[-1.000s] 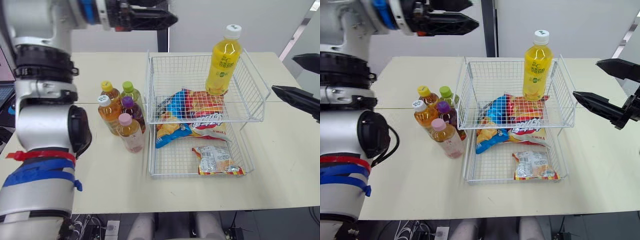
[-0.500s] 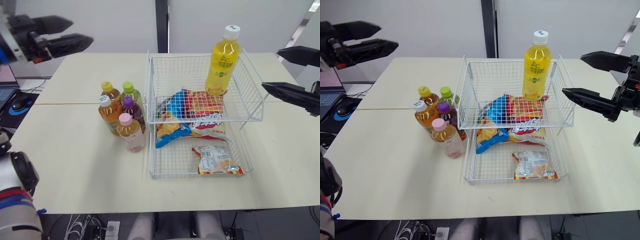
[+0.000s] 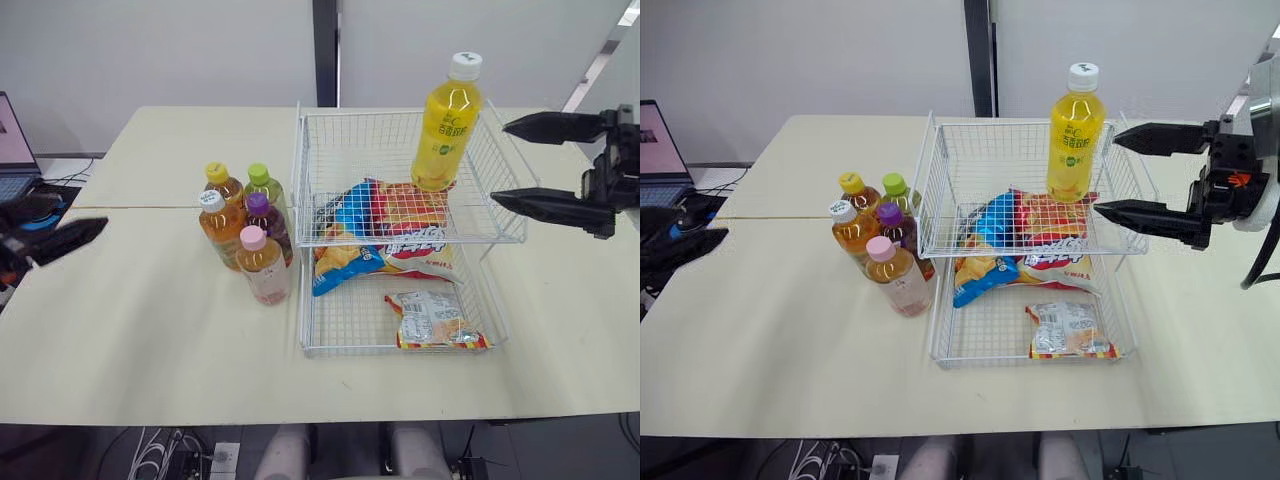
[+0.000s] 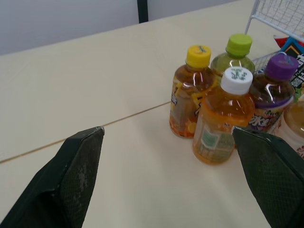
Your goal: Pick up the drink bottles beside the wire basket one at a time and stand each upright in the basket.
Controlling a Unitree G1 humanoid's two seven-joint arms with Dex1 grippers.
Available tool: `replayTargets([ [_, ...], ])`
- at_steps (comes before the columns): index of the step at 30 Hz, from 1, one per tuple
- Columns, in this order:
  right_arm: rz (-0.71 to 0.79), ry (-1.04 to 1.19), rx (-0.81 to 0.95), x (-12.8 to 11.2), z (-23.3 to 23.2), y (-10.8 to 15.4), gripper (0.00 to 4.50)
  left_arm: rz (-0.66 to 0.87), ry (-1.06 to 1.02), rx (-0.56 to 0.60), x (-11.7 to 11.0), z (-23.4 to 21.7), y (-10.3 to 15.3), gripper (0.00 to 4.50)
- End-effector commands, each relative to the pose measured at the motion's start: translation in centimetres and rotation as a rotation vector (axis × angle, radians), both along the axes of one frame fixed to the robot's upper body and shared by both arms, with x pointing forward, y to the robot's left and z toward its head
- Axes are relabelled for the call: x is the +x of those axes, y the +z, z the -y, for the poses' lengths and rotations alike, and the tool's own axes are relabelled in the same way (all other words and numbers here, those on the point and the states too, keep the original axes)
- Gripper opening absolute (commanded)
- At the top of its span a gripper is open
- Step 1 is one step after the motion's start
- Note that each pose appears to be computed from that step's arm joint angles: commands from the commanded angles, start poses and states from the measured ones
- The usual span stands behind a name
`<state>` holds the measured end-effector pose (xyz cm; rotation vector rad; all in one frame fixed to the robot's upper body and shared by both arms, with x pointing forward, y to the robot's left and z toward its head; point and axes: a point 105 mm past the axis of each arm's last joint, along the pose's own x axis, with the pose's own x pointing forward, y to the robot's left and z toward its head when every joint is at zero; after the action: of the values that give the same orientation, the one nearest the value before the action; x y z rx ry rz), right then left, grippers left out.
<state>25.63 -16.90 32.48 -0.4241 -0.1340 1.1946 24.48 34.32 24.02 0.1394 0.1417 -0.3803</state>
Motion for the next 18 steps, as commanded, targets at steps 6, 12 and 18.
replayTargets([
  [6,0.002,0.14,-0.033,-0.5,-2.3,0.1,4.5,0.087,-0.005,-0.045,-0.4,3.8,-0.2,4.48],
  [12,-0.006,0.155,-0.032,-0.2,-2.8,-0.3,4.5,0.157,0.019,-0.063,1.4,6.4,-0.1,4.48],
  [18,-0.013,0.169,-0.033,-0.3,-3.1,-0.6,4.5,0.206,0.055,-0.126,3.1,9.0,0.0,4.48],
])
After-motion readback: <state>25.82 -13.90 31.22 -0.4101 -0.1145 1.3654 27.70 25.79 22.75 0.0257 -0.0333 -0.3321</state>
